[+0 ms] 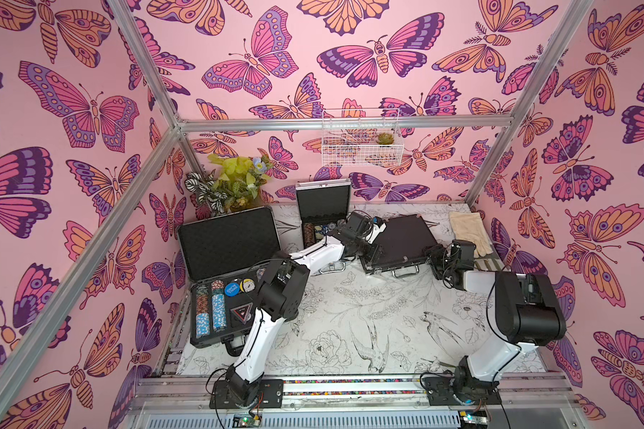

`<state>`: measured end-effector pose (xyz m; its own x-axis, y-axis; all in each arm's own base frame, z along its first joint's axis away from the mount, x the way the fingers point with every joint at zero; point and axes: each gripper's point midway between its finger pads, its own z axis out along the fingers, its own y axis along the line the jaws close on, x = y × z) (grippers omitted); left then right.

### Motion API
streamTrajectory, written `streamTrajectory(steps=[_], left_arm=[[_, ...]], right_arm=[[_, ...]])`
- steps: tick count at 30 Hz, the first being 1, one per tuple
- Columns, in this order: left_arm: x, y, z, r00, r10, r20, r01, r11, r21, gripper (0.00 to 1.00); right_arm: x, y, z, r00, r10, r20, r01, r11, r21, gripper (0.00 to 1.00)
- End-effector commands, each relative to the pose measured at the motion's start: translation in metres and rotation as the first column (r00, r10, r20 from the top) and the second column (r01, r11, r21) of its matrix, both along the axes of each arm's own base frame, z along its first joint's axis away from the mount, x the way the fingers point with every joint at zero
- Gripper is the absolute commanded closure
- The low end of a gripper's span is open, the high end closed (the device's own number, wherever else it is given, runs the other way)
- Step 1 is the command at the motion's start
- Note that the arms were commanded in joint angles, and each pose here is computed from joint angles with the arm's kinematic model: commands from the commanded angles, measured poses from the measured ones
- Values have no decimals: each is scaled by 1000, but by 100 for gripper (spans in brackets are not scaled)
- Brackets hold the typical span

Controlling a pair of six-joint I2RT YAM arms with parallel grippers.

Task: Close the poker set cases
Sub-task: Fasten the fastener on the poker set case.

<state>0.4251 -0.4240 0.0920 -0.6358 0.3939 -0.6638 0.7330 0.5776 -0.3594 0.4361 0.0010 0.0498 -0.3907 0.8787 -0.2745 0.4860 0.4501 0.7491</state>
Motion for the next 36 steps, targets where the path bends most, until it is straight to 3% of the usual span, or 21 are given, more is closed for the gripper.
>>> streamTrajectory(steps=[1, 4, 11, 16, 21, 28, 30, 36], left_arm=[[-28, 34, -81, 978, 39, -203, -1, 983, 183, 42], [-28, 33, -81, 979, 38, -203, 0, 983, 181, 42], [-27, 33, -79, 980, 34, -197, 3, 983, 183, 42], [-27, 33, -80, 979, 38, -200, 0, 983, 184, 42], [-25, 33, -74, 981, 38, -189, -3, 984, 180, 42], [-21, 25, -58, 982, 37, -184, -11, 990, 140, 41], [-18, 23, -50, 983, 38, -179, -16, 992, 126, 41], [-14, 18, -35, 986, 43, -158, -27, 994, 104, 41]], right_arm=[[-9, 6, -32, 999, 4, -50, -3, 1000, 12, 29], [-7, 11, -38, 1000, -11, -10, 11, 998, 60, 35], [-9, 12, -34, 998, -45, 35, 40, 993, 111, 34], [-10, 11, -12, 999, 7, 36, -8, 999, 41, 26], [-30, 13, 0, 990, 118, -73, -124, 989, -82, 24], [-67, 18, -1, 970, 195, -147, -214, 969, -125, 36], [-72, 18, -5, 966, 204, -159, -227, 964, -139, 45], [-65, 26, -13, 953, 244, -177, -273, 948, -162, 52]])
